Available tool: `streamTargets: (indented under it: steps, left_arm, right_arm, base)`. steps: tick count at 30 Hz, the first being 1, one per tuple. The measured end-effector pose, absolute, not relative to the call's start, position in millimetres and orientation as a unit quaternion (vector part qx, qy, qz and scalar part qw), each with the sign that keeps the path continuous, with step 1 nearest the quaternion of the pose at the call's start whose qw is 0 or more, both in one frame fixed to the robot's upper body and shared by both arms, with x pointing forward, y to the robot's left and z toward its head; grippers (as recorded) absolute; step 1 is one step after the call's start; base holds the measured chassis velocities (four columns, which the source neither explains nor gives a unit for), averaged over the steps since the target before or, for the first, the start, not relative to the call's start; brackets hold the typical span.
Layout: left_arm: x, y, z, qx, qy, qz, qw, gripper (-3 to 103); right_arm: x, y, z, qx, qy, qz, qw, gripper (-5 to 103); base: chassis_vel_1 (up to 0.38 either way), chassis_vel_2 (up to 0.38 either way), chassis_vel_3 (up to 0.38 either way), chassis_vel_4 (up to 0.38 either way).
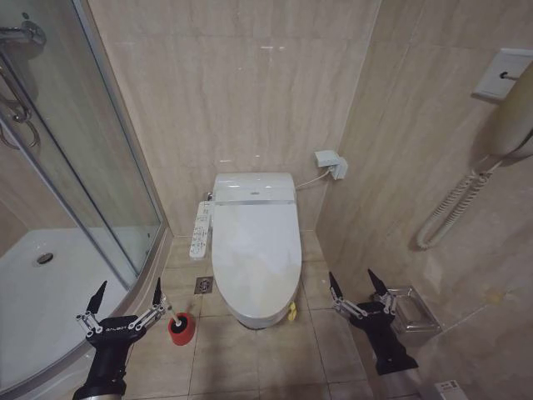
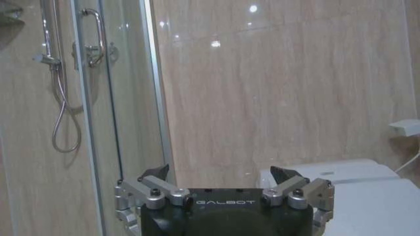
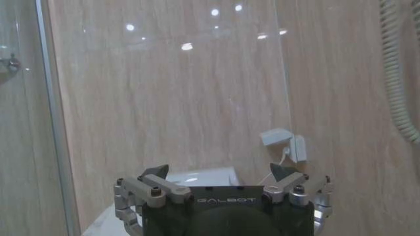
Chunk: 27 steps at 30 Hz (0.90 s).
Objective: Open the toilet lid, clean the toilet bowl with a toilet brush, close the toilet lid, and flush.
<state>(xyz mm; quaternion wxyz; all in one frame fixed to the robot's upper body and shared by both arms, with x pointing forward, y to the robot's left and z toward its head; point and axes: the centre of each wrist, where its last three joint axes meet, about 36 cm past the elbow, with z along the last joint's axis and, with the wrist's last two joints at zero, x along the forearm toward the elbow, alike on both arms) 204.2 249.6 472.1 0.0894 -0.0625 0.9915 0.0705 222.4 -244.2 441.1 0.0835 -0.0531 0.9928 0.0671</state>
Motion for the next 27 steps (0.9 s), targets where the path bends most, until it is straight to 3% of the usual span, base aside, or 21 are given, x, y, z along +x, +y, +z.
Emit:
streamTargets:
  steps: [13, 27]
  left_arm:
    - [204.3, 249.6, 472.1, -0.062, 0.992, 0.071, 0.089, 100]
    - [204.3, 249.6, 472.1, -0.062, 0.992, 0.071, 0.089, 100]
  right_arm:
    - [231.7, -251.6, 412.7, -0.075, 0.995, 0.002, 0.062, 100]
    - [246.9, -271.3, 352.5, -0.111, 0.993, -0.031, -0.013, 100]
  base:
    - [-0.059, 0.084, 0.065, -0.076]
    - [0.0, 0.0, 0.0, 0.0]
